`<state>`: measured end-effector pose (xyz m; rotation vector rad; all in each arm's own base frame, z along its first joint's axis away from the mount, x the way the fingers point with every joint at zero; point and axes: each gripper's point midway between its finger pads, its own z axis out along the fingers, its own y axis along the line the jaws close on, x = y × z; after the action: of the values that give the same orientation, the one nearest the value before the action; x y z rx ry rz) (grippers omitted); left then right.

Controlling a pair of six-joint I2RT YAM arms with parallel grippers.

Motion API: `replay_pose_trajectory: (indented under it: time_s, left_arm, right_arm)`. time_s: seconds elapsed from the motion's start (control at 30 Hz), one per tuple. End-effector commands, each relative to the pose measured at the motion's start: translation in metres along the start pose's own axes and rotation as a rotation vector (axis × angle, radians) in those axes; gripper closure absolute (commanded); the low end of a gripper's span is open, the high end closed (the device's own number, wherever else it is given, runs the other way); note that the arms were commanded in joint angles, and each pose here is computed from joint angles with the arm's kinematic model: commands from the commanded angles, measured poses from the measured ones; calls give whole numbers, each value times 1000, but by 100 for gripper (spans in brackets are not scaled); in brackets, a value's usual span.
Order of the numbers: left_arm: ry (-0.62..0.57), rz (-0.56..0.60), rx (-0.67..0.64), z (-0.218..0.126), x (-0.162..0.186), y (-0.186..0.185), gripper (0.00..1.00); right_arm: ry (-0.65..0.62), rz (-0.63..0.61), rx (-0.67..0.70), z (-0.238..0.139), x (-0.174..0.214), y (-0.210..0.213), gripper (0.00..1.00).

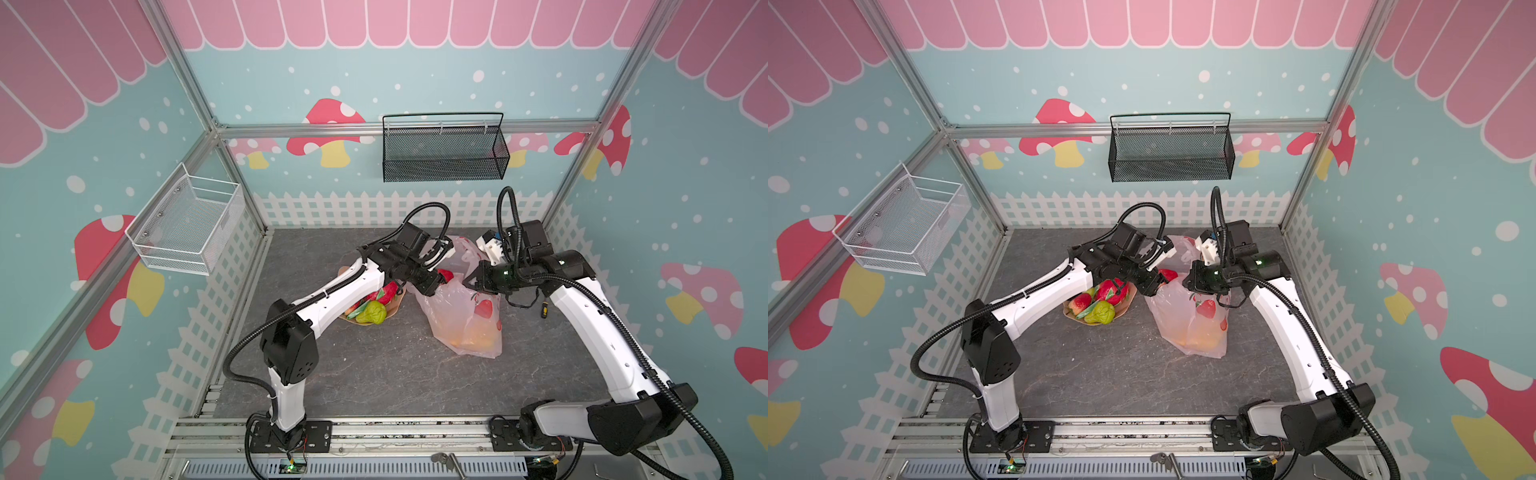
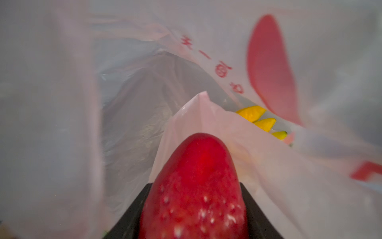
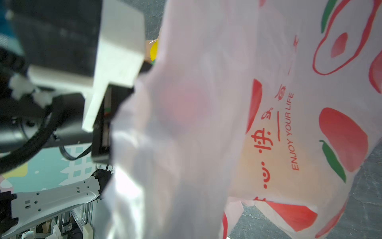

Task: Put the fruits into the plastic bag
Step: 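Lower the strawberry into the bag held open by the right gripper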

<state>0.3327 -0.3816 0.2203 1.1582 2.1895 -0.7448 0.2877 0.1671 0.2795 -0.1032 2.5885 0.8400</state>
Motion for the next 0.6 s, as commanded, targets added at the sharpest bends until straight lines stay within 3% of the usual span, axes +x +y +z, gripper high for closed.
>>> replay_pose_trajectory:
  time_s: [0.0, 0.2, 0.33, 0.43, 0.57]
  left_arm:
    - [-33, 31, 102, -28, -1, -31, 69]
    - [35, 15, 168, -22, 27, -51, 70]
    - [46, 5, 135, -21, 31, -44, 71]
    - [-3, -82, 78, -28, 18, -19, 71]
    - [-162, -178, 70, -56, -9, 7, 72]
  right_arm:
    - [-13, -14, -6, -2, -5, 2, 100]
    - [-14, 1, -19, 0, -6, 3, 100]
    - [-9, 8, -25, 1, -4, 4, 100]
    - [-6, 11, -23, 2, -3, 3, 100]
    - [-7, 14, -22, 1, -2, 3, 100]
